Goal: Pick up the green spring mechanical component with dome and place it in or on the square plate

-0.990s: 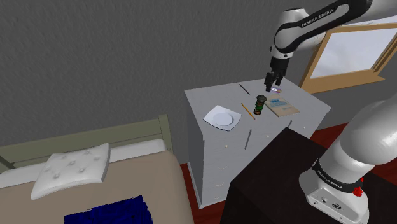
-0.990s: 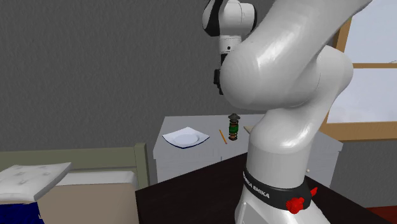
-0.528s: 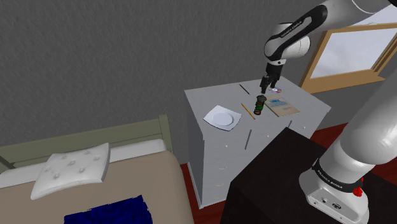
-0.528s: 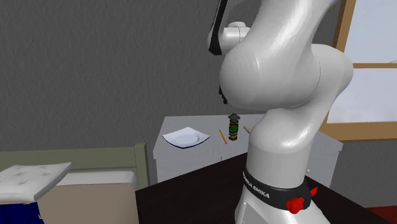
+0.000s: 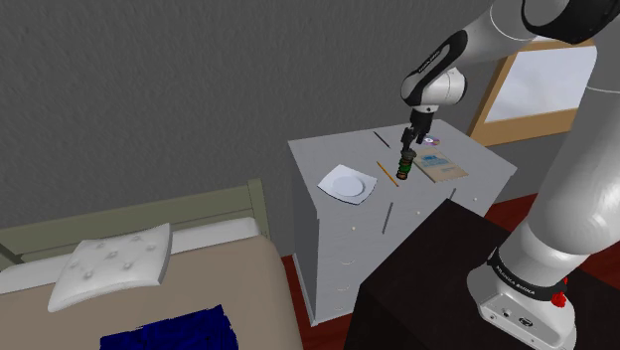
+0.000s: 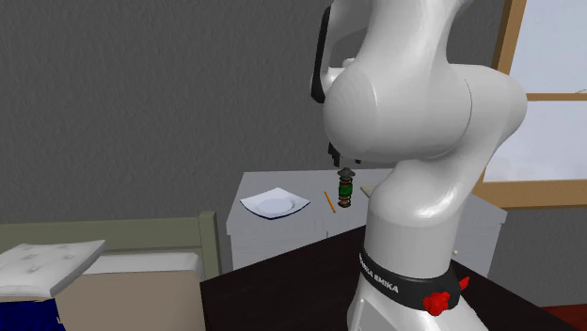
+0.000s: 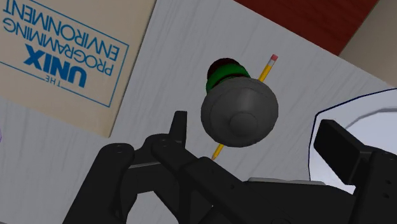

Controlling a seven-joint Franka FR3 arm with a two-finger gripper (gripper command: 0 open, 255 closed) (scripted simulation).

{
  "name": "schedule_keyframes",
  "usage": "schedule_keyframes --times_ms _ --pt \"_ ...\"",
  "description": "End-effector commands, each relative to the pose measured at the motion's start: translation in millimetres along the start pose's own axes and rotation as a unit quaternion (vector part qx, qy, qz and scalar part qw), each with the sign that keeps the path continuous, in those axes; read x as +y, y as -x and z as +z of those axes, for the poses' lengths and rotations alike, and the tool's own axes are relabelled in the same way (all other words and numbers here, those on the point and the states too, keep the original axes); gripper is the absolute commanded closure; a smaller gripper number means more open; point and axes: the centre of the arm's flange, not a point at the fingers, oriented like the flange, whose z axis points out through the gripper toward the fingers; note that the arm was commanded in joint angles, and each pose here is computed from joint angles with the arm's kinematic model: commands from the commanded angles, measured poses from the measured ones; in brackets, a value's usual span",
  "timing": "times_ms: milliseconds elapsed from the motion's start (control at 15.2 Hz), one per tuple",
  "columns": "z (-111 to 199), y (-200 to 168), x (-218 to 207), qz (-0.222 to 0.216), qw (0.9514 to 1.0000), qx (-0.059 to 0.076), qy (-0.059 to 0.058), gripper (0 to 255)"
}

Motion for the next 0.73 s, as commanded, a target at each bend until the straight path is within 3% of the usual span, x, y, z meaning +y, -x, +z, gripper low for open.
schedule_keyframes --times_ms 0,264,660 --pt "10.6 0.3 2.6 0.0 1.0 0.001 0.0 0" --pt "29.5 0.2 2.6 0.0 1.0 0.001 0.0 0" --pt "29.5 0.2 2.6 0.0 1.0 0.001 0.0 0"
